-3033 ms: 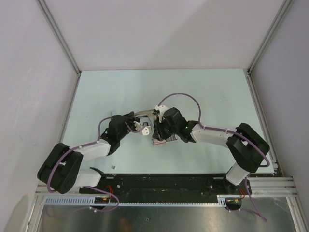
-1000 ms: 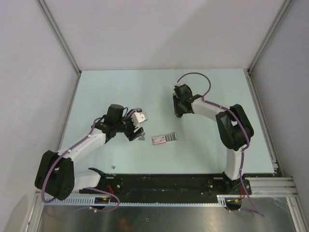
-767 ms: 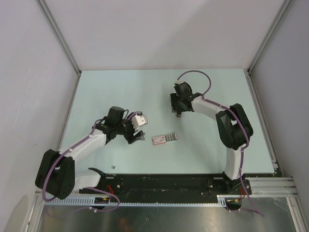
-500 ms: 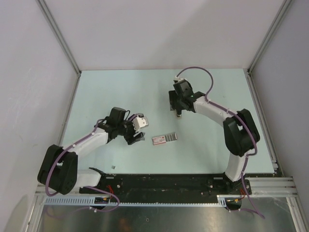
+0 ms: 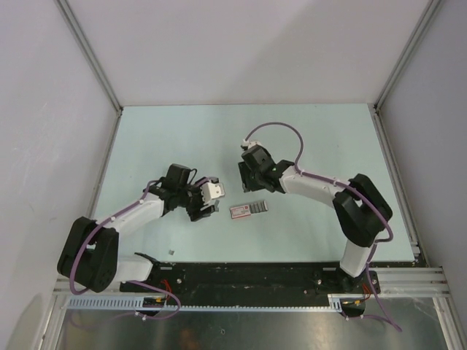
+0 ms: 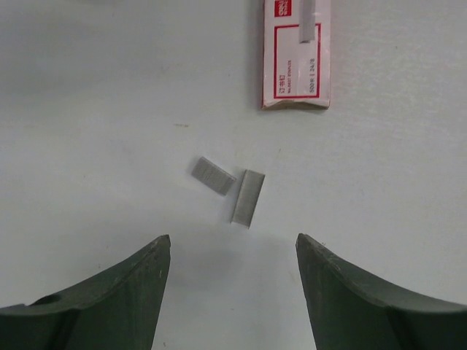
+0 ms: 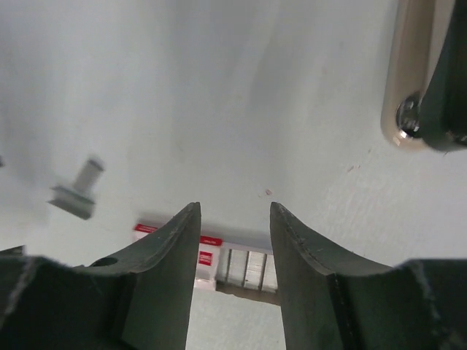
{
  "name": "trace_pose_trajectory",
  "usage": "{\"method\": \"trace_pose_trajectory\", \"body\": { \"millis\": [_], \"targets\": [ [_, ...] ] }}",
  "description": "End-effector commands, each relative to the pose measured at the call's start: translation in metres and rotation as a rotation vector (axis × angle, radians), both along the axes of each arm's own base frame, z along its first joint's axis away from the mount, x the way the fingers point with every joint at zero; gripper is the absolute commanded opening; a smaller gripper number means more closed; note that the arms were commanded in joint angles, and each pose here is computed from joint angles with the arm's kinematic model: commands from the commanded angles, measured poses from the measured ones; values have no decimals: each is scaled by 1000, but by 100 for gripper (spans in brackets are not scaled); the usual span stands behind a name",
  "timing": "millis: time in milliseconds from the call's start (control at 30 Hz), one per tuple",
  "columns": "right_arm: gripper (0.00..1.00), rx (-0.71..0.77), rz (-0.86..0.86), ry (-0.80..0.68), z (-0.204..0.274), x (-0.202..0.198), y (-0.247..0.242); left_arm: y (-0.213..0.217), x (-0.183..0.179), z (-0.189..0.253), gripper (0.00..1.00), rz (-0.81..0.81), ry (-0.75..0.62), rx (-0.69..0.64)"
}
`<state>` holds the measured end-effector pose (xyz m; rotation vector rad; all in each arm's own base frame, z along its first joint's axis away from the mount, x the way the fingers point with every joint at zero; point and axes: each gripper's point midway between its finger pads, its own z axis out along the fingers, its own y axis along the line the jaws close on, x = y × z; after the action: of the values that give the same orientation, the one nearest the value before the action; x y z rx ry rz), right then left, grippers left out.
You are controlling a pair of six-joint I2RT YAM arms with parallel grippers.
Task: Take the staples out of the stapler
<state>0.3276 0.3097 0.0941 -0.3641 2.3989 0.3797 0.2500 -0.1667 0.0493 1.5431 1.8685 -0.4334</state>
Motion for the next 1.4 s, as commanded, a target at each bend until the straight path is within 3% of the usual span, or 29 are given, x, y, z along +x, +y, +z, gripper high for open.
{"method": "trace_pose_trajectory", "body": {
  "millis": [0,300,700,1067,1367],
  "targets": [
    [47,10,-20,50,-27,-6,3,-7,-8,7,75,-67,-11,-37],
    [44,-22,-52,79,-53,-18,-12,-5,-14,7,75,-64,-2,-40],
    [42,-47,-100,119,-69,-65,-35,-3,-6,12,75,-68,-37,-17],
    [42,-46,-130,110,-57,-87,-38,-10,5,7,75,-105,-34,14],
    [43,58,-161,47,-20,-72,-37,-16,24,-3,76,-133,-20,66]
  ]
}}
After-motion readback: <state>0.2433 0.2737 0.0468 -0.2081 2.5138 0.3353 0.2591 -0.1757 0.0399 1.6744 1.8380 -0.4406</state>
